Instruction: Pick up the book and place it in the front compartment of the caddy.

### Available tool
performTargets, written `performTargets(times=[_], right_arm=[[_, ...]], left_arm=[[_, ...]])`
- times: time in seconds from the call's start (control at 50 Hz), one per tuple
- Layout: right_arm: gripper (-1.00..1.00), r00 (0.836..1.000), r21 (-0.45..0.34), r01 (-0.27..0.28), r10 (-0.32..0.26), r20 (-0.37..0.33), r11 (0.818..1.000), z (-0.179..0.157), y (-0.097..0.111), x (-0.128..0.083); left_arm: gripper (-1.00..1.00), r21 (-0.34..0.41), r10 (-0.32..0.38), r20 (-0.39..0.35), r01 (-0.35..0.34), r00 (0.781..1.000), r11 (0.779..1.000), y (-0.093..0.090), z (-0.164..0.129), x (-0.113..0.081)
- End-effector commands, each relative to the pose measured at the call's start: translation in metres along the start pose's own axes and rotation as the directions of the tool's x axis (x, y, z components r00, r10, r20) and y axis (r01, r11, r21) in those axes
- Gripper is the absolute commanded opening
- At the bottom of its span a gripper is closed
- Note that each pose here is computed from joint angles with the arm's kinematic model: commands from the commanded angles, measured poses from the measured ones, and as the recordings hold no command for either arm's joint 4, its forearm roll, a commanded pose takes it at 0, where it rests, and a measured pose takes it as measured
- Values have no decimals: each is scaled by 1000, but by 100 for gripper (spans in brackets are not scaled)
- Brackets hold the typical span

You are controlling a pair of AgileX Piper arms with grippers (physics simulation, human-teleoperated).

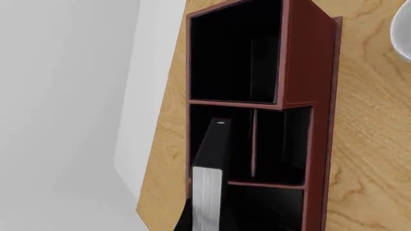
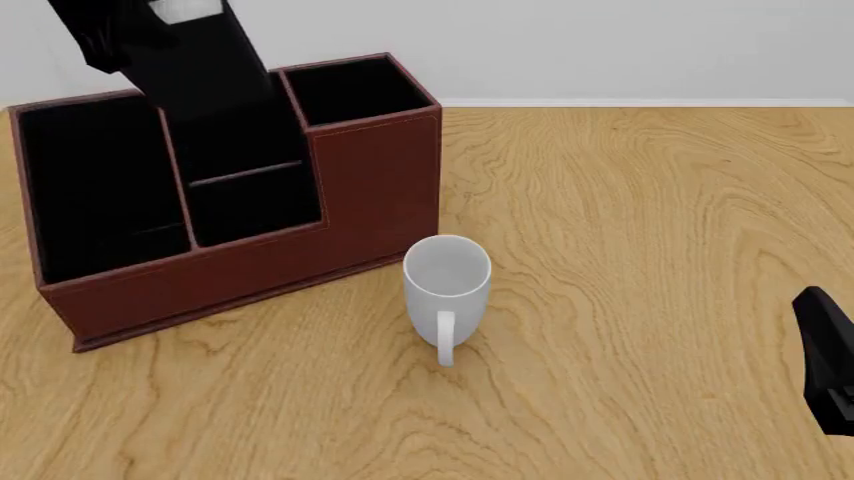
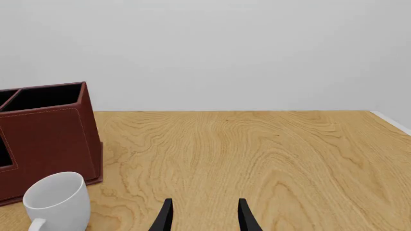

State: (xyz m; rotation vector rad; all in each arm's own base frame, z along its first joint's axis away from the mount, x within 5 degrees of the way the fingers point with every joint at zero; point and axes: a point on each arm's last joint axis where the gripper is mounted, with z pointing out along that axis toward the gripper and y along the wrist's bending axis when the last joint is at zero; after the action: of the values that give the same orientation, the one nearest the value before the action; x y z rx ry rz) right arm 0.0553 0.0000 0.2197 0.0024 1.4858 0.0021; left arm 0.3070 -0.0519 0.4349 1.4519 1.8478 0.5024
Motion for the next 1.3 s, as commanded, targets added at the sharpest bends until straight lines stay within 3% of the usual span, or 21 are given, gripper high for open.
performTargets(times=[0.02, 0.78, 1.3], right_arm=[[100, 1000, 0, 0, 0, 0, 1000, 0, 0, 0], [100, 1000, 0, 0, 0, 0, 1000, 0, 0, 0], [100, 1000, 0, 0, 0, 0, 1000, 0, 0, 0]], left_arm=[[-100, -14, 18, -2, -18, 1000, 1000, -1, 6, 3], [-100, 5, 14, -5, -14, 1000, 1000, -1, 35, 1], [-100, 8, 33, -27, -33, 999, 999, -6, 56, 13]])
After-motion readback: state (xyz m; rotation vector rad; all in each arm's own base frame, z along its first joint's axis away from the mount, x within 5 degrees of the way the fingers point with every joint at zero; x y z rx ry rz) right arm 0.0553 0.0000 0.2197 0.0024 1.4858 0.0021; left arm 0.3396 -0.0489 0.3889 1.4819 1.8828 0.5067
